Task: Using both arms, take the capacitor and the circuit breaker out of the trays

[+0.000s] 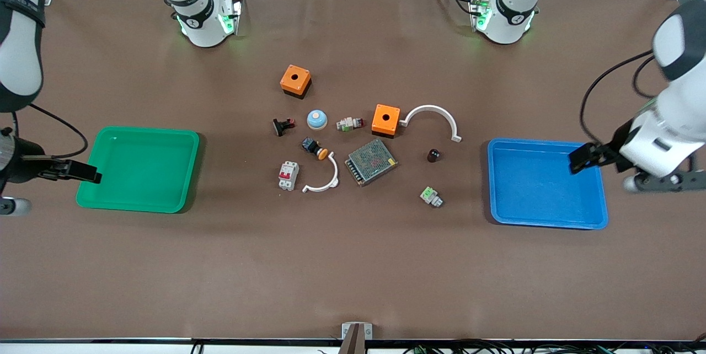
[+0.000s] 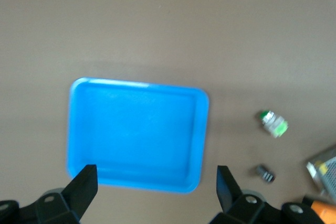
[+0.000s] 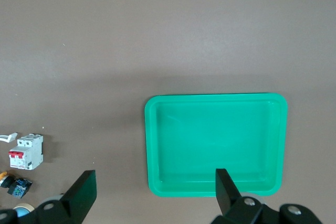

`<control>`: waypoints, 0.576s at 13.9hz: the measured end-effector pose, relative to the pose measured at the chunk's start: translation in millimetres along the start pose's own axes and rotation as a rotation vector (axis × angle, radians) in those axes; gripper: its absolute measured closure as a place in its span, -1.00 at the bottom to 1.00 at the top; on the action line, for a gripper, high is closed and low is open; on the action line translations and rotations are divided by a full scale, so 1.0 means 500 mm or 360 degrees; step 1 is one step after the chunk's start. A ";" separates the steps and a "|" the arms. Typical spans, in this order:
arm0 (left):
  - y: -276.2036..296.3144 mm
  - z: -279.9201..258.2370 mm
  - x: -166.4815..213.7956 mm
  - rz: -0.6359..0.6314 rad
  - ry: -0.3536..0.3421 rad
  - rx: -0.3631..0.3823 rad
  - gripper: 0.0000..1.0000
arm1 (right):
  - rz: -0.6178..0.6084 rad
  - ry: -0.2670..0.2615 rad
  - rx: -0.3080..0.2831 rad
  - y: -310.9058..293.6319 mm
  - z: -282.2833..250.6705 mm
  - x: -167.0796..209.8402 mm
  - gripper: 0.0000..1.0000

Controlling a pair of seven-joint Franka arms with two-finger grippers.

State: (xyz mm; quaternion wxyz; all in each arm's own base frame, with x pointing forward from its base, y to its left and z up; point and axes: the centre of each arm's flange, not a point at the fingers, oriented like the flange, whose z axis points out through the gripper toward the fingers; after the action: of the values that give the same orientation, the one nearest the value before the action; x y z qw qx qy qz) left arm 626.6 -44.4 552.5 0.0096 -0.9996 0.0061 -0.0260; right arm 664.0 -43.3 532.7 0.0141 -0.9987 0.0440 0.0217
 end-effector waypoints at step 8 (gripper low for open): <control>0.046 -0.184 -0.133 0.0100 -0.0088 0.0064 -1.00 | -0.0020 -0.0123 0.0016 -0.011 -0.030 -0.069 -1.00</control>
State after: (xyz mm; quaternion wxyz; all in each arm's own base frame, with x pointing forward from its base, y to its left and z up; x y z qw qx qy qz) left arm 555.1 -68.1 640.3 0.0307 -0.9989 0.0368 0.0019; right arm 630.9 -35.1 549.6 0.0208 -0.9973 0.0374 0.0599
